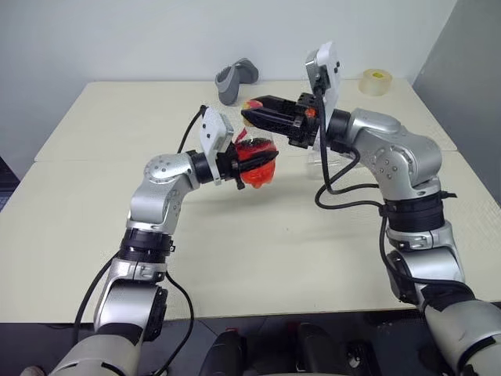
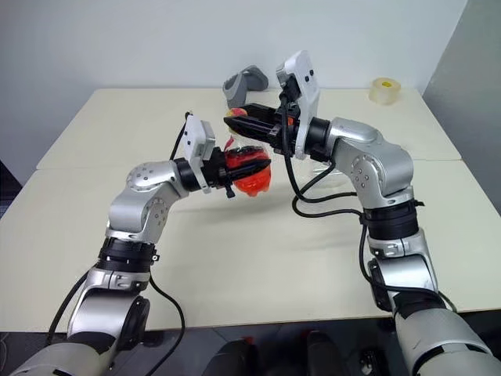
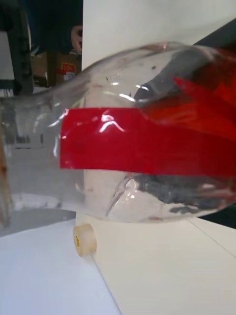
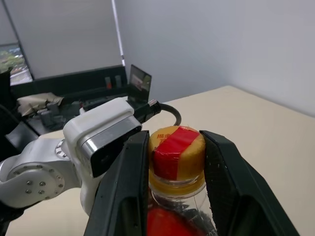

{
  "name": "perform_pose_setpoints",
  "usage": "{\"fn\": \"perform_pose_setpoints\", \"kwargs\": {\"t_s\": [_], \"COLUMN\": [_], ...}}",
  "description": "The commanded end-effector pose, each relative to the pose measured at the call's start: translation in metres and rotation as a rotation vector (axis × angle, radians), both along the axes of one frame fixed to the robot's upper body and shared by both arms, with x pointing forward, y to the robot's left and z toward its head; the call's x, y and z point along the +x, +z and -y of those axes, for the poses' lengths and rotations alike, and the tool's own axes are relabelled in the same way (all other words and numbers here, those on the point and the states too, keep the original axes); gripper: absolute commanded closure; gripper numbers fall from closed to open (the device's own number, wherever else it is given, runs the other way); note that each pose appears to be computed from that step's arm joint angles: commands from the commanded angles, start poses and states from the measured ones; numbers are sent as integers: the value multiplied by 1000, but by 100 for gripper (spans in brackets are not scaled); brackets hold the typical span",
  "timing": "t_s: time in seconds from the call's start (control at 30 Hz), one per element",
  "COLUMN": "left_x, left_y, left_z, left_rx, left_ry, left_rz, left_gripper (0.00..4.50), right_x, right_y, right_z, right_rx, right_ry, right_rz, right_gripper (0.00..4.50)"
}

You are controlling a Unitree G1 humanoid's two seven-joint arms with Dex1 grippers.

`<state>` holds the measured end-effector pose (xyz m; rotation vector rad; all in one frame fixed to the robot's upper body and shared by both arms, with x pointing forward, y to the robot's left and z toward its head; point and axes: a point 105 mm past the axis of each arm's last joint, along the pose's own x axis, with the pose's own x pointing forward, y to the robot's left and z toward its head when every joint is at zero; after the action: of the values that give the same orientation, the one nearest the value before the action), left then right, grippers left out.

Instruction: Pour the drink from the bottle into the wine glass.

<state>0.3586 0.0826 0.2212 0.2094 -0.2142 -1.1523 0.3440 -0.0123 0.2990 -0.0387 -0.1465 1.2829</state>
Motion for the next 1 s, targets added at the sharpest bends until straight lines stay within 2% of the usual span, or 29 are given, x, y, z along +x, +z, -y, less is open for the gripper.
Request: {"fn": "perform_pose_setpoints", "kwargs": {"t_s": [0.03,0.27,0.5,0.6,0.83,1.0], "left_x": [-22,-48,-50,-50,-51,-52], "left_y": [3,-7,-6,-5,-6,-6], "left_z": [9,11,13,14,15,17], "left_rx": [30,64,60,61,63,59], "left_ry": [-114,-215,-228,-236,-246,-255], "left_rz": [31,8,11,12,10,10], "left_gripper": [338,338,339,339,339,339], "right_x": [-15,-35,-36,-38,-52,-55], "right_y": [37,36,38,37,29,24], "right_z": [4,13,21,28,51,65], "right_rx": [30,-63,-91,-85,-19,17], "right_ry": [81,199,158,135,101,18], "right_rz": [128,223,286,251,35,-41], "right_gripper": [327,327,327,327,327,327]}}
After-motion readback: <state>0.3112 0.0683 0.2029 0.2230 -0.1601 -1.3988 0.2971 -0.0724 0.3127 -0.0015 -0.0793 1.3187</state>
